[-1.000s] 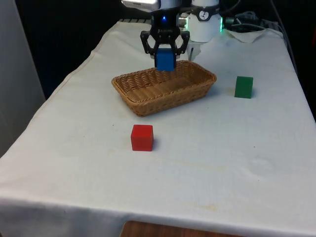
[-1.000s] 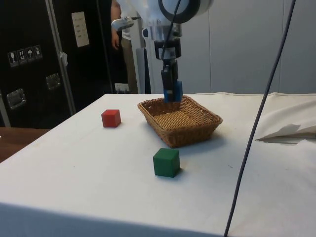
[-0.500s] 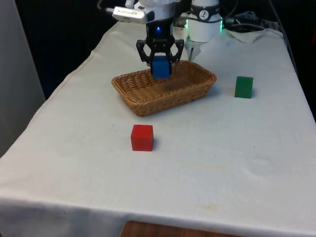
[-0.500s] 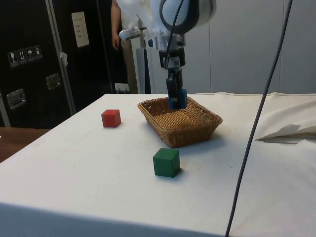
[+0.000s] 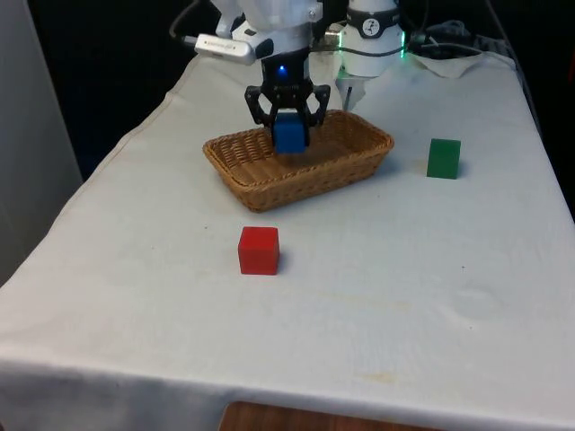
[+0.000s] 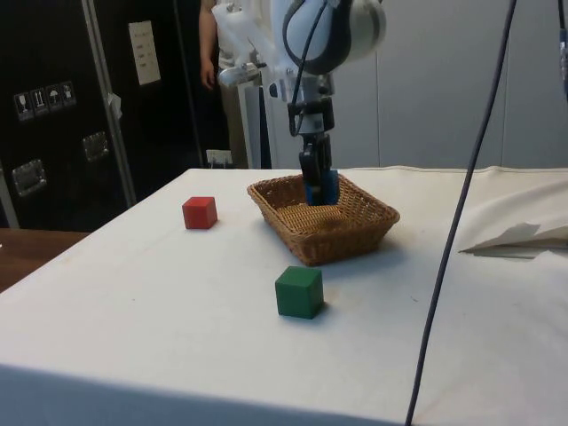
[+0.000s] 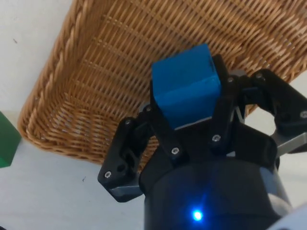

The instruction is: Pick up the blue cube and place it into the basket.

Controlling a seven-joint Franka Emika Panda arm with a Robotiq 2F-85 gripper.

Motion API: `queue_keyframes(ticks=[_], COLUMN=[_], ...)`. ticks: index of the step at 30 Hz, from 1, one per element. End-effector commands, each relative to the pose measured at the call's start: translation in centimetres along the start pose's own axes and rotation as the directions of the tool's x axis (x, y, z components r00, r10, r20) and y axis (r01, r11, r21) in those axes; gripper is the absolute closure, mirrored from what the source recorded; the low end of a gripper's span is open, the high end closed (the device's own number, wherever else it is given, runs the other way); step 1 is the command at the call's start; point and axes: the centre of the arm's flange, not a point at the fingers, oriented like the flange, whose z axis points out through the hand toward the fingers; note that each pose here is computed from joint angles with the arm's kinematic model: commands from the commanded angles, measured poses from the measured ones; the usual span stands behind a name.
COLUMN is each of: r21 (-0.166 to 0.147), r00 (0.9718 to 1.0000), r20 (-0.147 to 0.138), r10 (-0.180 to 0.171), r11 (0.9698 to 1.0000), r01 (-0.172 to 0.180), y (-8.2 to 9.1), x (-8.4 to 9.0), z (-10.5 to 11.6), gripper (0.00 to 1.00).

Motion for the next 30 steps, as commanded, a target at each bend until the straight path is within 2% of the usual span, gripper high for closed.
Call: queue_keyframes(ticks=[1, 2, 9, 10, 11, 13, 16, 17, 18, 30], r21=[0.002, 0.011, 0.029, 0.017, 0.031, 0.037, 0.038, 0.028, 0.037, 0.032], r00=[1.0000, 0.9999, 0.9991, 0.9992, 0.9989, 0.9984, 0.9984, 0.9984, 0.9984, 0.9982], r20=[0.000, -0.008, -0.001, 0.005, 0.000, 0.003, 0.006, 0.008, 0.006, 0.009], r10=[0.004, 0.015, 0.042, 0.039, 0.046, 0.057, 0.057, 0.057, 0.057, 0.059], r11=[1.0000, 0.9998, 0.9987, 0.9991, 0.9985, 0.9977, 0.9976, 0.9980, 0.9977, 0.9977], r01=[-0.004, -0.015, -0.042, -0.039, -0.046, -0.057, -0.057, -0.057, -0.057, -0.059], y=[0.0, 0.1, 0.2, 0.3, 0.3, 0.6, 0.7, 0.7, 0.8, 0.9], x=[0.1, 0.5, 1.7, 1.5, 1.7, 1.8, 1.9, 1.9, 1.8, 1.7], z=[0.1, 0.3, 1.5, 1.4, 1.7, 2.0, 2.1, 2.2, 2.1, 2.2], gripper=[1.00, 1.00, 1.00, 1.00, 1.00, 1.00, 1.00, 1.00, 1.00, 1.00])
